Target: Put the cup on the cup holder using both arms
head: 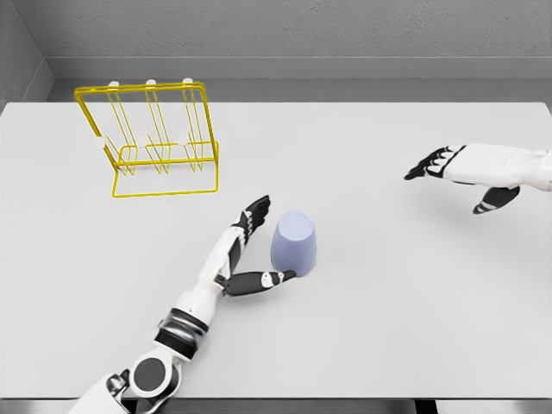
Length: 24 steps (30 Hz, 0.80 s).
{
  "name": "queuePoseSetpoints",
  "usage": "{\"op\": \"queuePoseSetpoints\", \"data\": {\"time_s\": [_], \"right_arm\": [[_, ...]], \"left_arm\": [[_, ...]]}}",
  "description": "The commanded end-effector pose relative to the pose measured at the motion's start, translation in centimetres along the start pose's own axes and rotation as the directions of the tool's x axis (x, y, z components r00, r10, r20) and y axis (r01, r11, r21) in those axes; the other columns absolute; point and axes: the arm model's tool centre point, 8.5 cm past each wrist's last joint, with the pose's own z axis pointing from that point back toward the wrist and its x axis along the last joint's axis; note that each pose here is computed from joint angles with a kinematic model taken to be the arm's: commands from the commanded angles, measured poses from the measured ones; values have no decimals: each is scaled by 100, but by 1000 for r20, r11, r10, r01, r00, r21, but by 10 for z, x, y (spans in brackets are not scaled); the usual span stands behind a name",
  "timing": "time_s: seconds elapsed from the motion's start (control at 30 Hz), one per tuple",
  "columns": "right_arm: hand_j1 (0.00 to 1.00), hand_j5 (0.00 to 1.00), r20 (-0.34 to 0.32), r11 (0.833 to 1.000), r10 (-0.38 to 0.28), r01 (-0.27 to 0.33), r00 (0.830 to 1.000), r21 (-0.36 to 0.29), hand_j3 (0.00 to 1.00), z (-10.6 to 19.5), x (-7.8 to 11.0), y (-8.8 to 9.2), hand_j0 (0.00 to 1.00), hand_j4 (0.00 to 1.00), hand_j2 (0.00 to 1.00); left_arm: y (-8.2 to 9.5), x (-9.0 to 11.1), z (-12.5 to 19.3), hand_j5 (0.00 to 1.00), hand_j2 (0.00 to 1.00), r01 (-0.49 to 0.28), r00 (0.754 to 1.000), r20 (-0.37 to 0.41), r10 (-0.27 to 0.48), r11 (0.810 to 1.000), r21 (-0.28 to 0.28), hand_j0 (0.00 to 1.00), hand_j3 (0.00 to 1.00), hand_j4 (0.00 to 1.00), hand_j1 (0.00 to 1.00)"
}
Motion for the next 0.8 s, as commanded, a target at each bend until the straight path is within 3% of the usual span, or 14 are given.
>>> {"op": "queuePoseSetpoints", "data": {"time_s": [0.0,0.33,0.47,0.6,0.77], "right_arm": [[100,100,-11,1000,-2,2,1000,-4,100,5,-2,-1,100,100,100],[100,100,-30,1000,-12,11,999,-28,100,15,-6,-2,100,100,100],[100,100,-2,1000,-3,3,1000,-23,100,9,3,0,100,100,100],[100,100,26,997,-58,60,998,-48,100,8,4,4,100,100,100],[100,100,26,997,-48,50,998,-51,100,10,5,1,100,100,100]], "left_arm": [[-4,0,-1,100,100,-3,1000,-2,3,1000,-3,100,100,100,100],[-6,0,-4,100,100,-6,1000,-12,6,1000,-5,100,100,100,100],[-6,0,-4,100,100,-5,1000,-16,5,1000,-5,100,100,100,100],[-8,-2,-5,100,100,-4,999,-38,3,1000,-4,100,100,100,100],[-11,-4,-7,100,100,-6,998,-56,5,1000,-4,100,100,100,100]]}}
